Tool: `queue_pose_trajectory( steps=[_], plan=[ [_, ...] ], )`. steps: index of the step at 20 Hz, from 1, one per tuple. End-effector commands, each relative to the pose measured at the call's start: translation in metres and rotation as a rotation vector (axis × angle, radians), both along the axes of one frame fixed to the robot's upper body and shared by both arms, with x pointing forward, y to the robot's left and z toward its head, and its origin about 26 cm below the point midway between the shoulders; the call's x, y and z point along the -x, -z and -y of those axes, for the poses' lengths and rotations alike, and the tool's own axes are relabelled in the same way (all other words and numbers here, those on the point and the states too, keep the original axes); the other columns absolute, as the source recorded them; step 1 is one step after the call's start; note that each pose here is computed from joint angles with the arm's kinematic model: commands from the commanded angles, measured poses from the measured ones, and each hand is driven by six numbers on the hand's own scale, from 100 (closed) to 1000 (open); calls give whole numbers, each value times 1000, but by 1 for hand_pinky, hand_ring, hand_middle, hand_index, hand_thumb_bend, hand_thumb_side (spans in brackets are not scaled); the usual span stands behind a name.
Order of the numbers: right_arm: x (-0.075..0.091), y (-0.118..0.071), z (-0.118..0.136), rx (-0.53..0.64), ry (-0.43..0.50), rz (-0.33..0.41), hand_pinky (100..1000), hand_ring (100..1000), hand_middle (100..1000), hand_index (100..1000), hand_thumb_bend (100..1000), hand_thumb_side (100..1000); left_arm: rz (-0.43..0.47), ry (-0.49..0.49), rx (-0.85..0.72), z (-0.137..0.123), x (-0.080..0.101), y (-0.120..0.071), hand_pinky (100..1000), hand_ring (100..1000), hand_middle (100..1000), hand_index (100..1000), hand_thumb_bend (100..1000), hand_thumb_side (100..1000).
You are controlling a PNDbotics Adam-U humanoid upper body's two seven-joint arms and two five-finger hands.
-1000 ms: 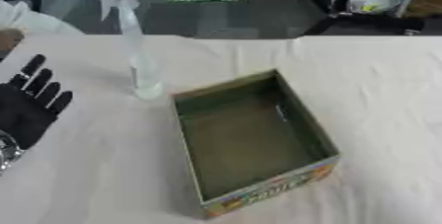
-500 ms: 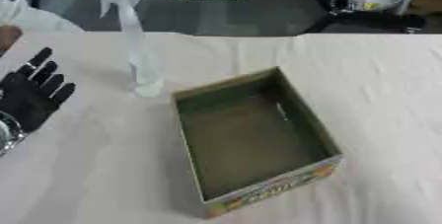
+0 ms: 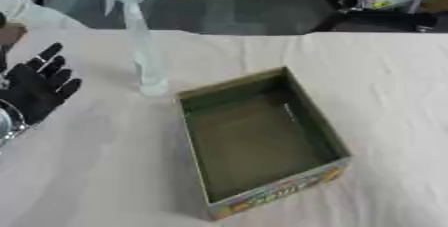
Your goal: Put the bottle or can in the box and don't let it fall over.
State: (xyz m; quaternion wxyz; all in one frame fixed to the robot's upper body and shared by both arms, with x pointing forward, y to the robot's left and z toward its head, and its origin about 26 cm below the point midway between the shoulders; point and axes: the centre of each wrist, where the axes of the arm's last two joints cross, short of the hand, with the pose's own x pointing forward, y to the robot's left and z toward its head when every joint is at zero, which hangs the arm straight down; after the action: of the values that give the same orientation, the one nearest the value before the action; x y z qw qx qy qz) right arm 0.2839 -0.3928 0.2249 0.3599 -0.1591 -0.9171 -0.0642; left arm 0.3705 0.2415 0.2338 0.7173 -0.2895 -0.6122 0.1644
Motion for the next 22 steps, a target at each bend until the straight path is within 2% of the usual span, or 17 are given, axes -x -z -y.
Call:
queue_pose_trajectory(
  steps=[1,14,22],
  plan=[
    [1,-11,-1,22,-12,29,846,925,1000,996,100,692,22,4,-12,-3,-3,-13,100,100,285,964,376,1000],
    [0,-14,-3,16,-27,34,846,925,1000,996,100,693,21,105,25,27,-11,-26,100,100,277,972,354,1000],
    [0,-15,-5,11,-31,37,846,925,1000,996,100,694,5,123,30,35,-12,-28,100,100,275,995,347,1000]
  ],
)
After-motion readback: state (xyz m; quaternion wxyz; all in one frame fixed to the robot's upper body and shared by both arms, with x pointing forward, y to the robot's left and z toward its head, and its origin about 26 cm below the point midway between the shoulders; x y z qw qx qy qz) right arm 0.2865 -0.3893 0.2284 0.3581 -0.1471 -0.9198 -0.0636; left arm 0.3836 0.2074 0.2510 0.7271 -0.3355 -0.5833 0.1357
